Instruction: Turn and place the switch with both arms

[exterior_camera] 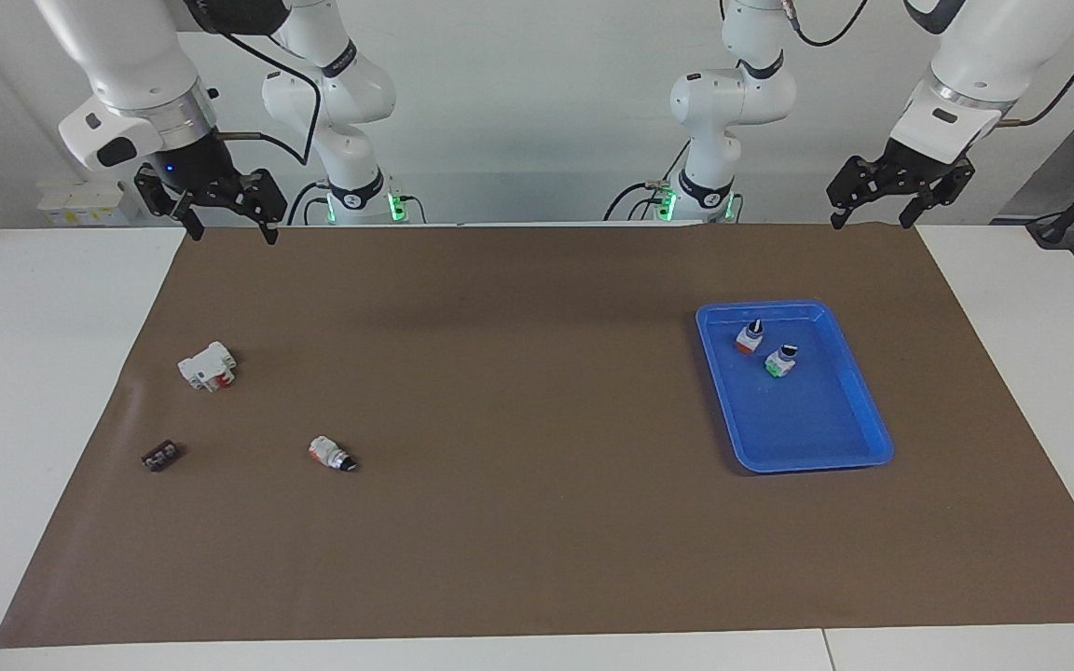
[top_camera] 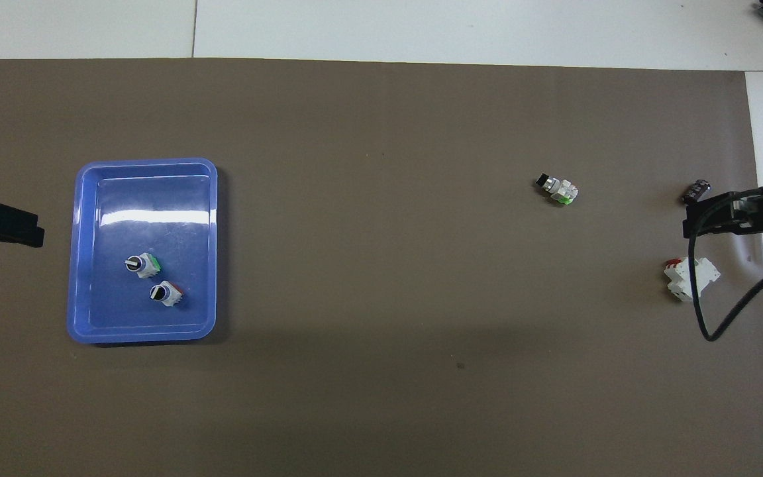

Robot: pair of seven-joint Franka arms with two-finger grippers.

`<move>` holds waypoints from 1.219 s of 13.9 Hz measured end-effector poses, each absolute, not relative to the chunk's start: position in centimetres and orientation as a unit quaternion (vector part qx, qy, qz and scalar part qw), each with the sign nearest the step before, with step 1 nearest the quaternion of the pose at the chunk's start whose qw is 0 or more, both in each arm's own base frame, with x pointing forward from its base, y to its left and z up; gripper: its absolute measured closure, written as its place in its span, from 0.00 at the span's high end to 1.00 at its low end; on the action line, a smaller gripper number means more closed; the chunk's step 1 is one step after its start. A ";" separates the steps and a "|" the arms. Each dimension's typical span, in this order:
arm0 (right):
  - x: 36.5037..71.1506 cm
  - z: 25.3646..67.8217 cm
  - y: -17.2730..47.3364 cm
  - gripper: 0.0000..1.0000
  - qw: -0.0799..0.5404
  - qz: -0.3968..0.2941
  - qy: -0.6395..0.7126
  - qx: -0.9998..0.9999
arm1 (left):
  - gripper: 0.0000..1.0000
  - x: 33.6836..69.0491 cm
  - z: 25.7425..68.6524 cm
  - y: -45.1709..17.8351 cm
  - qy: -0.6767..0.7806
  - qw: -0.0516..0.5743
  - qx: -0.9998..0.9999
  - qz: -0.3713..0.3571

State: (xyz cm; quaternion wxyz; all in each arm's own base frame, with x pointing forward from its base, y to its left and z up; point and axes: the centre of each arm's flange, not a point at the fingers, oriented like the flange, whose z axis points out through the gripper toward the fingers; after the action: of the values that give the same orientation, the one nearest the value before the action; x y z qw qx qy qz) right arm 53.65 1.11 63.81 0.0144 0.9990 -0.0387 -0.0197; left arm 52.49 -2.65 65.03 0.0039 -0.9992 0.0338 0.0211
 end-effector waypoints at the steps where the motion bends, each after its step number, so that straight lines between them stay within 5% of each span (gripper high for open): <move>1: 53.7 63.7 1.1 1.00 0.014 -0.020 -0.039 0.999 | 1.00 52.5 65.0 -2.6 0.034 0.004 -0.999 0.021; 17: 53.4 63.3 1.0 1.00 0.014 -0.019 -0.042 0.999 | 1.00 52.5 65.0 -2.6 0.034 0.004 -0.999 0.021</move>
State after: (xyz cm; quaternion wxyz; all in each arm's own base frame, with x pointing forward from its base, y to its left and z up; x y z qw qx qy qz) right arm 53.40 1.04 63.31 0.0143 0.9989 -0.0418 -0.0185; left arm 52.49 -2.64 65.03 0.0039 -0.9992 0.0338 0.0211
